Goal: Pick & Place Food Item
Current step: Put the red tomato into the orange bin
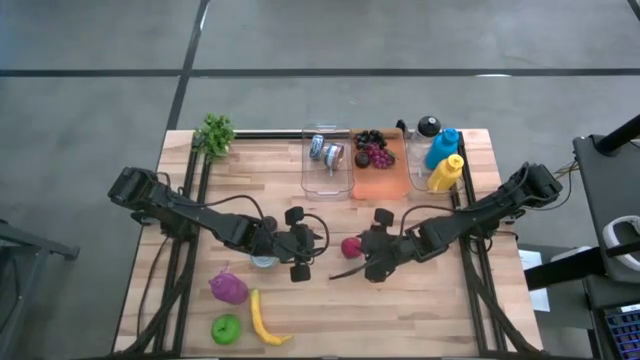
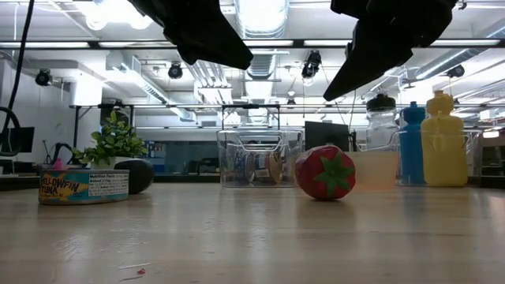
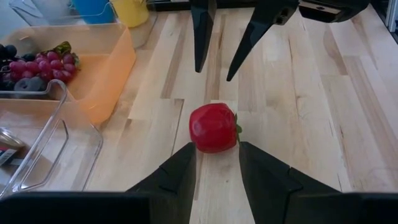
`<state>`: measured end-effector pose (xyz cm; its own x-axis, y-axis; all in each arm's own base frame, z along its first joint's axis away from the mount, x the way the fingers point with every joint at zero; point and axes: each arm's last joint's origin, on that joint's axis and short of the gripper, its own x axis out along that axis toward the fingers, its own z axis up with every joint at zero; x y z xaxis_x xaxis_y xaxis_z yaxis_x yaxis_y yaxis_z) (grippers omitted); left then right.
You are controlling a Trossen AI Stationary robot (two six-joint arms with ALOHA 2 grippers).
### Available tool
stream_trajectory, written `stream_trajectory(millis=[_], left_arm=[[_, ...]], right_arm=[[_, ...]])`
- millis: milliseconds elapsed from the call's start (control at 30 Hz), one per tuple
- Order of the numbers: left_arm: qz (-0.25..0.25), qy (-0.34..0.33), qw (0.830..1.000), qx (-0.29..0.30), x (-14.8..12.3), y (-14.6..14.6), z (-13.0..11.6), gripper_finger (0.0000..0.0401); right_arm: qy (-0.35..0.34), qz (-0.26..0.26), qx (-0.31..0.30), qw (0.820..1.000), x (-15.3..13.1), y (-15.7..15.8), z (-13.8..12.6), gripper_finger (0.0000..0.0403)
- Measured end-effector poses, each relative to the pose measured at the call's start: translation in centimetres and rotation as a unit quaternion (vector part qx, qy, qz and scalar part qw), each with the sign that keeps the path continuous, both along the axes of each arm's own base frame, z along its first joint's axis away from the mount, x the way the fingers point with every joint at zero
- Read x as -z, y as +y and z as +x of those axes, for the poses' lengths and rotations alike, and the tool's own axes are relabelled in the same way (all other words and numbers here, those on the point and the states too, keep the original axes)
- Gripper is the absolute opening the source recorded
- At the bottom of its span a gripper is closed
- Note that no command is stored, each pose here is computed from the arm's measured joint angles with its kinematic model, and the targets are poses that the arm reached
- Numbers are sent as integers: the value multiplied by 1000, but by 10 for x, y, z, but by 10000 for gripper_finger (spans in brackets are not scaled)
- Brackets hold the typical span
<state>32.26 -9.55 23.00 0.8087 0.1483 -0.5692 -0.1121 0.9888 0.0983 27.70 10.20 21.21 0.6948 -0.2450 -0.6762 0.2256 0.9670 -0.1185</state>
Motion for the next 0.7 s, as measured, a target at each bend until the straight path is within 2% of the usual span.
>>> stream_trajectory(millis=[333,700], left_arm=[[0,0,1000,0,0,0,0,124],[0,0,1000,0,0,0,0,124]], right_arm=[[-3,1,-2,1000,0,0,1,181],[5,-4,-28,1000,1,1,1,269]])
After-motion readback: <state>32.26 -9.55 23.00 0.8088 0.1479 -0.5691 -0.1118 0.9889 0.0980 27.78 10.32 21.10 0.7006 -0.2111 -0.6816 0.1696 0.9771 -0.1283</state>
